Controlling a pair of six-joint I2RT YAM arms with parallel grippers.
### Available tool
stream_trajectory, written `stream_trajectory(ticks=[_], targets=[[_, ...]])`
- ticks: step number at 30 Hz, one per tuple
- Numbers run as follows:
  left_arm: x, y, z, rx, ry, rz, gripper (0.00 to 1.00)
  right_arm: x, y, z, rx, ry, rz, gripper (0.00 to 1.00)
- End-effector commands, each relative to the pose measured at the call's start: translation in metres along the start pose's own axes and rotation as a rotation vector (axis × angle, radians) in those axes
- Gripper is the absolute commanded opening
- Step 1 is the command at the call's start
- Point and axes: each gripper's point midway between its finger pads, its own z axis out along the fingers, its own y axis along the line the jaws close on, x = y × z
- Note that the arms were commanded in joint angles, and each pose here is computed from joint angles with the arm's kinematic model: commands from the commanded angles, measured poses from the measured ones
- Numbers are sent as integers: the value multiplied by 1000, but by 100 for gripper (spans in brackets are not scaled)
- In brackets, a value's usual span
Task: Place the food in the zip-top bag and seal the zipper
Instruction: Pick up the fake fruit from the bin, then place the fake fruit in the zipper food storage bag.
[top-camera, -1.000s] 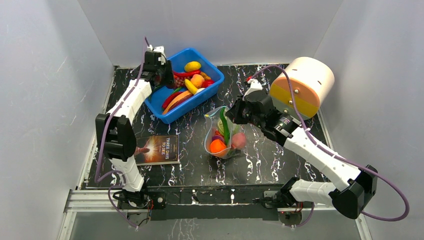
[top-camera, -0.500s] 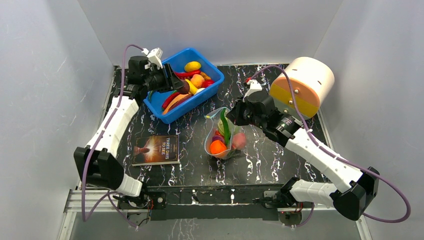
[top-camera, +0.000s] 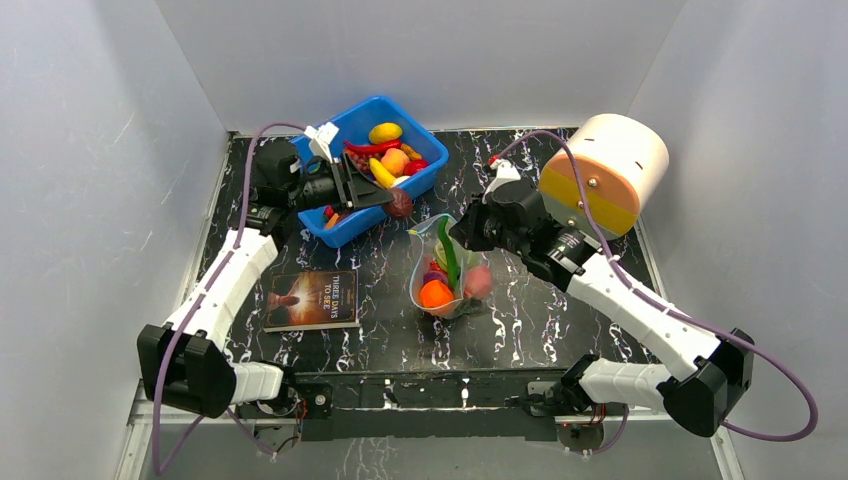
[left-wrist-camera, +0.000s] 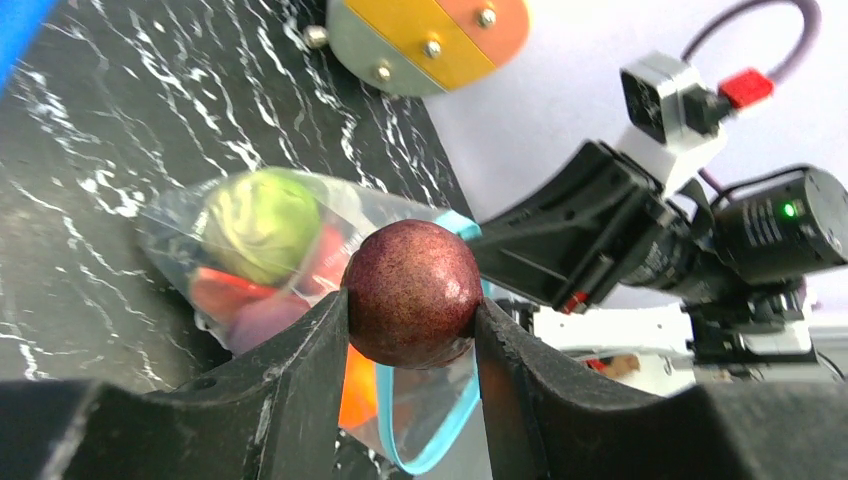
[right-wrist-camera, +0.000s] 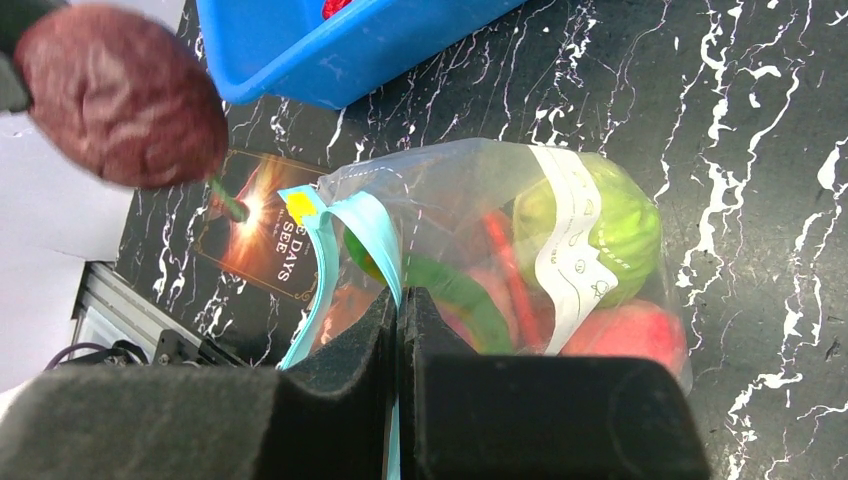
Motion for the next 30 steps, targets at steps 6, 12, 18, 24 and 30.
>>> stream_trajectory(ticks=[6, 12, 18, 24, 30], targets=[[62, -63, -8, 221, 145, 69, 26, -31, 24, 0, -75, -79, 6, 0], [99, -69, 11, 228, 224, 108, 26, -36, 28, -1, -82, -84, 6, 0], [118, -42, 26, 106, 265, 155, 26, -36, 28, -7, -86, -80, -11, 0], [120, -38, 30, 105, 266, 160, 35, -29, 33, -11, -132, -54, -45, 0], [114, -31, 25, 42, 262, 261, 78, -16, 30, -8, -136, 2, -80, 0]])
